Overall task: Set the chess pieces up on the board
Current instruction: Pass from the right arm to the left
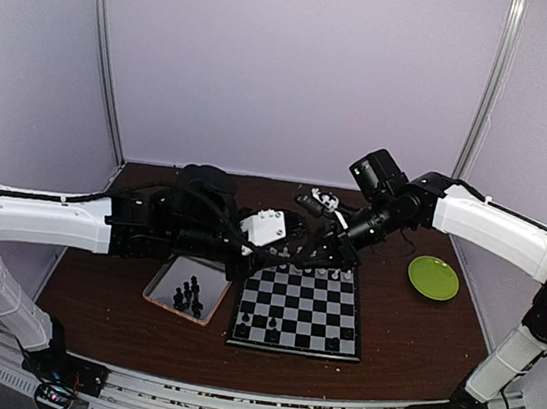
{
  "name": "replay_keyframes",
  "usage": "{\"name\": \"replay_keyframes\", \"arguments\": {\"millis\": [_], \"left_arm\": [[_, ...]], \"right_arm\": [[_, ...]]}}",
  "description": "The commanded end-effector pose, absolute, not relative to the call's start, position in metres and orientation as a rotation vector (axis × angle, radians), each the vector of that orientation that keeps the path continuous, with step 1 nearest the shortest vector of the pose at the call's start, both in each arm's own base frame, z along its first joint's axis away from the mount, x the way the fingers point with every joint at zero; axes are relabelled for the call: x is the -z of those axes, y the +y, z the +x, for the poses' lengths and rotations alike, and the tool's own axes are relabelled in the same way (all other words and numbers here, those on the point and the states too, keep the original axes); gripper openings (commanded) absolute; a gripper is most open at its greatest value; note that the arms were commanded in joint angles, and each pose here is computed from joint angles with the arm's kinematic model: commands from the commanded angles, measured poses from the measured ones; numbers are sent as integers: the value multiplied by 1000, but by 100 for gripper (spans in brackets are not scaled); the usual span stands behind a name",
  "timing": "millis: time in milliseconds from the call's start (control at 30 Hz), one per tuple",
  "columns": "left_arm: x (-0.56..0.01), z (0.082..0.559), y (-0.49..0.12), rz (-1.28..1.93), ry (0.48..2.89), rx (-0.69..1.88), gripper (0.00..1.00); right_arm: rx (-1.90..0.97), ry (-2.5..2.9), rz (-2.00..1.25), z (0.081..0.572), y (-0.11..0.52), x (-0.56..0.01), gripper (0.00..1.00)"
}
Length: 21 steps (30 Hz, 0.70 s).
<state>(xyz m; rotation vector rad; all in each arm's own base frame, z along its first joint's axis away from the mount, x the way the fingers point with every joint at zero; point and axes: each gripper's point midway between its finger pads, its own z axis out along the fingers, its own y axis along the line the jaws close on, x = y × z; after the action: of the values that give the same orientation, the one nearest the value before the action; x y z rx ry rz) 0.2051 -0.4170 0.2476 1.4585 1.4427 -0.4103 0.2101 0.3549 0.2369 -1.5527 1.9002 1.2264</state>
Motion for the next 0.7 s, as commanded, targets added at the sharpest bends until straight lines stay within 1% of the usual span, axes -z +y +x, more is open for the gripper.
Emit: {"name": "replay_keyframes", "arguments": {"millis": [0, 233, 433, 667], "left_arm": [[-266, 207, -427, 1467, 1359, 353, 32], [-265, 202, -430, 1488, 1352, 378, 31], [-266, 201, -432, 1486, 1349, 370, 28], [-264, 200, -436, 1500, 1345, 376, 18]], "right_arm": [[-1300, 1890, -1536, 207, 357, -242, 11], [-1296, 1901, -1526, 209, 357, -240, 11], [-1293, 1910, -1522, 212, 357, -237, 11], [-1284, 1925, -1524, 213, 356, -232, 11]]}}
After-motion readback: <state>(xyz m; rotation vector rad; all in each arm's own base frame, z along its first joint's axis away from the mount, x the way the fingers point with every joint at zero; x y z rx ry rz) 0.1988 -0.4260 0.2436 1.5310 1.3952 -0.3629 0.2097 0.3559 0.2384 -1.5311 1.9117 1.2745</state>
